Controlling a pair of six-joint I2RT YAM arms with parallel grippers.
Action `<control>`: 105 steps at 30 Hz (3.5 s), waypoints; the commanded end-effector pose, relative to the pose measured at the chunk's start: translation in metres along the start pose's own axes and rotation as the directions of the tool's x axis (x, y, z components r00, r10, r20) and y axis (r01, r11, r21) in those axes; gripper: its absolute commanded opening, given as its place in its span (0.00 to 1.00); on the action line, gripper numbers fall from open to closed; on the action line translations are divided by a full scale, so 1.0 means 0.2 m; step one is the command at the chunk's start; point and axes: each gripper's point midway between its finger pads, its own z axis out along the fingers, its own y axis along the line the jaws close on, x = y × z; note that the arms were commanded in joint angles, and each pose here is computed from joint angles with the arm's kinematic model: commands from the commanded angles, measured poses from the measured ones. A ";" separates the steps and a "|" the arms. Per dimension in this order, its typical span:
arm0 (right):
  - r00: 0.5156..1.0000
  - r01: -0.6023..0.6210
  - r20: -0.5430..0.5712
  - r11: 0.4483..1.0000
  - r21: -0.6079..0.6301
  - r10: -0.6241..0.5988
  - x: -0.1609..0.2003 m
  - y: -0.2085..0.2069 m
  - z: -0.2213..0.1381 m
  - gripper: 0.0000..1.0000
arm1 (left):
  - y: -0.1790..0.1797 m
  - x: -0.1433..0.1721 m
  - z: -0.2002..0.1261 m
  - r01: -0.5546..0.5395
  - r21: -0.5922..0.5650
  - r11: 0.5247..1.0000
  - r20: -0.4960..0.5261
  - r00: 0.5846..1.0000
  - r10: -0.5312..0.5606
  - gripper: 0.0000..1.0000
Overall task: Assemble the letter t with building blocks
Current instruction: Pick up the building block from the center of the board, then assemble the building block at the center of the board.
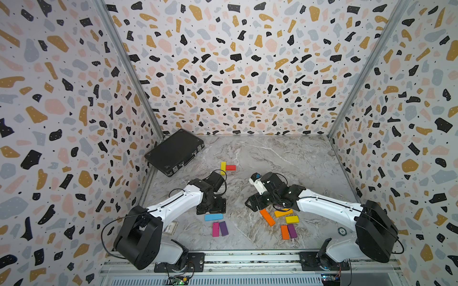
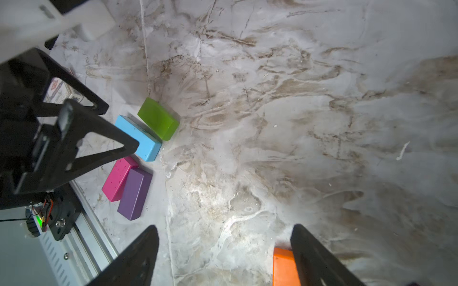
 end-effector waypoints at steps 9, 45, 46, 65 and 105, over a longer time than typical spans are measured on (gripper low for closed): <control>0.999 0.033 0.015 0.999 0.000 -0.033 -0.05 0.03 -0.03 0.86 | -0.04 -0.15 0.09 0.021 -0.033 0.999 0.037 0.999 -0.020 0.90; 0.979 0.136 0.184 0.953 -0.272 -0.087 -0.11 0.30 -0.09 1.00 | 0.00 -0.12 0.20 -0.014 -0.080 0.997 -0.013 1.000 0.013 0.73; 0.979 0.137 0.185 0.953 -0.271 -0.088 -0.11 0.30 -0.10 1.00 | 0.00 -0.12 0.20 -0.015 -0.084 0.996 -0.016 1.000 0.014 0.73; 0.977 0.153 0.184 0.955 -0.255 -0.108 -0.12 0.29 -0.09 1.00 | -0.02 -0.13 0.16 -0.027 -0.089 0.996 -0.011 1.000 0.027 0.51; 0.972 0.158 0.214 0.940 -0.302 -0.094 -0.69 0.12 0.00 1.00 | 0.20 -1.32 0.05 -0.109 -0.052 0.993 0.069 0.991 0.112 0.46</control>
